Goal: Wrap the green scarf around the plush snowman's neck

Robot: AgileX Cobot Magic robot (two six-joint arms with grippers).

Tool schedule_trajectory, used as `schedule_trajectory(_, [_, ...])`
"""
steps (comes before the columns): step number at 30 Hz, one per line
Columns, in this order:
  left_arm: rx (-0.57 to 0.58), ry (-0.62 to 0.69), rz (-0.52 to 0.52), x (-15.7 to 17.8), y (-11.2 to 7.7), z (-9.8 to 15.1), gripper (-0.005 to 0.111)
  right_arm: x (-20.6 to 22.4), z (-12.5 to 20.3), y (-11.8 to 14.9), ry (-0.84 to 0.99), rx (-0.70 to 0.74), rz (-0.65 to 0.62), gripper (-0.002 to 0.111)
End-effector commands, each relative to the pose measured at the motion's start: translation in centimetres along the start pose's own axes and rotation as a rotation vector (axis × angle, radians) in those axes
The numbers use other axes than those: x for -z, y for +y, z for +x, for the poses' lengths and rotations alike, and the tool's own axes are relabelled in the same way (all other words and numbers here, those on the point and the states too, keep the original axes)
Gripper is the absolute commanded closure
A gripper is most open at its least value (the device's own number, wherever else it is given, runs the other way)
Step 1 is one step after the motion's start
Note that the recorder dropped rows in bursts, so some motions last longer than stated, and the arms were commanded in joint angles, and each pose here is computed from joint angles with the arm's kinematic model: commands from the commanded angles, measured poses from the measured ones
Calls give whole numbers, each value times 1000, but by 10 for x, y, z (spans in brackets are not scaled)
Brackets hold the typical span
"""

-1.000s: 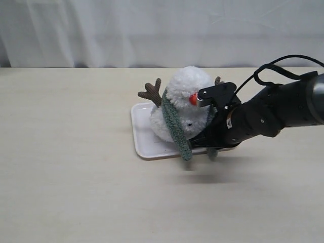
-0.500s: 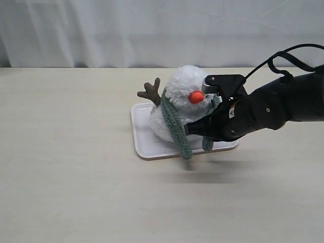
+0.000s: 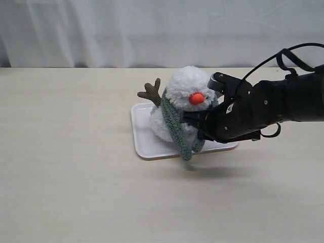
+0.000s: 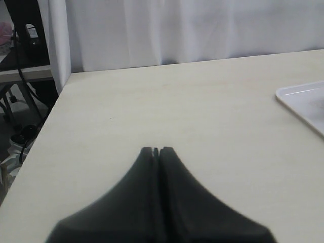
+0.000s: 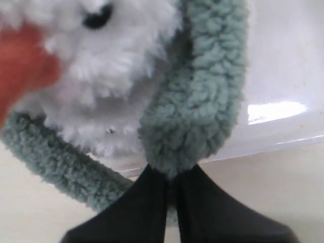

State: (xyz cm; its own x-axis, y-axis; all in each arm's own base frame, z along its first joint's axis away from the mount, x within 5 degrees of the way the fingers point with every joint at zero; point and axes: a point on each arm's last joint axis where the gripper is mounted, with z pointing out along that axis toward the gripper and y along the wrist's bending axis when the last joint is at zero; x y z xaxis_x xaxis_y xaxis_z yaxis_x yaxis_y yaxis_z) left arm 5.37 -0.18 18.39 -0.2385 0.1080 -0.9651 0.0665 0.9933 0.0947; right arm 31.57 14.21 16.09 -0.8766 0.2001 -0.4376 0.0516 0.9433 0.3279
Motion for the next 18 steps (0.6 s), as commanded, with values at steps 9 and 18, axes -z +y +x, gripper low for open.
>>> schedule_trajectory(9, [4,-9,3,0,0,0,107,-10,2,-1,5,-37,-2,104])
schedule_trajectory(18, [4,-9,3,0,0,0,107,-19,3,-3,-3,-38,3,104])
